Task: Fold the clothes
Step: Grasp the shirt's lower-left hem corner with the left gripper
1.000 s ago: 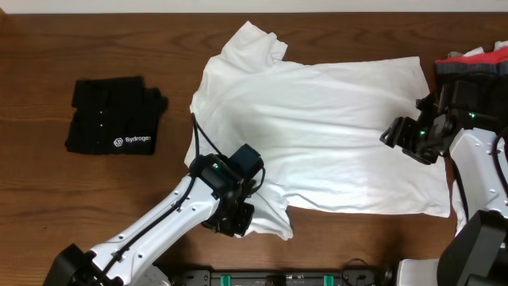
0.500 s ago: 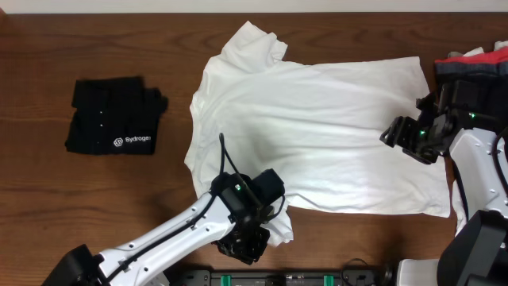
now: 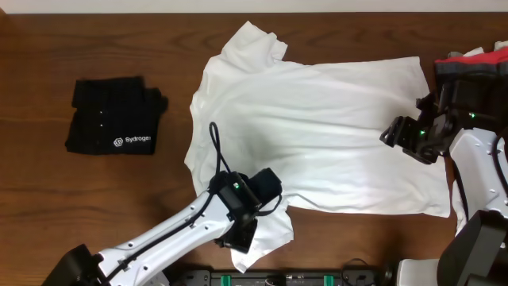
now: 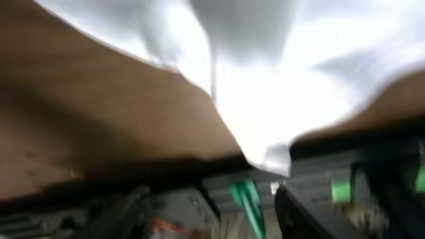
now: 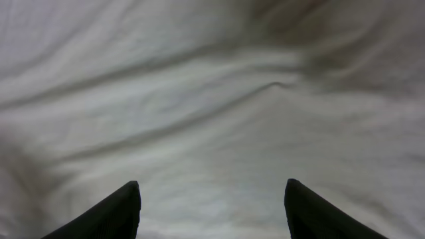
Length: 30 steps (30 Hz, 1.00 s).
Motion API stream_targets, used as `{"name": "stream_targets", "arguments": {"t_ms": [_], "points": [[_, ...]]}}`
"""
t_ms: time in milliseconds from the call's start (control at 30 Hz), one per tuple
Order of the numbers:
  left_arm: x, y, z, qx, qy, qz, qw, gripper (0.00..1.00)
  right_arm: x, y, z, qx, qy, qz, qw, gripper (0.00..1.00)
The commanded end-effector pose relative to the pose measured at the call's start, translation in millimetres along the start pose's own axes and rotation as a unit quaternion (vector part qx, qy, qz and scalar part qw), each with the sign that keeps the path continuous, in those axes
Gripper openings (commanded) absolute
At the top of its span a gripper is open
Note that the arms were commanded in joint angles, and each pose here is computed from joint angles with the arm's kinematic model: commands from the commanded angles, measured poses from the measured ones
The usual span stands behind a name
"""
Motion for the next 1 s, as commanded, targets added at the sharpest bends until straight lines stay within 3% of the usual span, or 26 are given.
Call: {"name": "stream_targets", "arguments": {"t_ms": [0, 100, 200, 333, 567, 667, 733, 967], "points": [[14, -9, 15, -0.042, 0.04, 0.035, 0.998, 0.62, 3, 2, 0, -0.001, 0.011, -0.001, 1.0, 0.68], [10, -21, 21, -0.047, 0.058, 0.011, 0.997, 0.59, 3, 2, -1, 0.001, 0.011, -0.001, 1.0, 0.68], [6, -35, 13, -0.016, 0.06, -0.012, 0.998, 0.49, 2, 2, -3, 0.005, 0.009, -0.002, 1.0, 0.69], [19, -51, 0, 0.003, 0.099, 0.018, 0.995, 0.43, 2, 2, -4, 0.009, 0.009, -0.003, 1.0, 0.69], [35, -50, 12, -0.05, 0.155, 0.064, 0.985, 0.44, 2, 2, -4, 0.009, 0.009, -0.003, 1.0, 0.69], [37, -50, 15, -0.049, 0.168, 0.055, 0.983, 0.44, 2, 2, -4, 0.009, 0.009, -0.003, 1.0, 0.69], [34, -50, 20, -0.05, 0.178, 0.035, 0.982, 0.51, 2, 2, -4, 0.009, 0.009, -0.003, 1.0, 0.69], [39, -49, 39, -0.055, 0.23, -0.026, 0.971, 0.55, 2, 2, -5, 0.011, 0.008, -0.003, 1.0, 0.69]]}}
Point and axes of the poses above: each gripper's point midway between its finger pads, its own y axis back along the fingers, its own x axis along the line the jaws close on, z = x × y, the point moved 4 cm from there along y, back along the fingers, and after that the axes turned 1 degree about y, right-handed, at the moved point
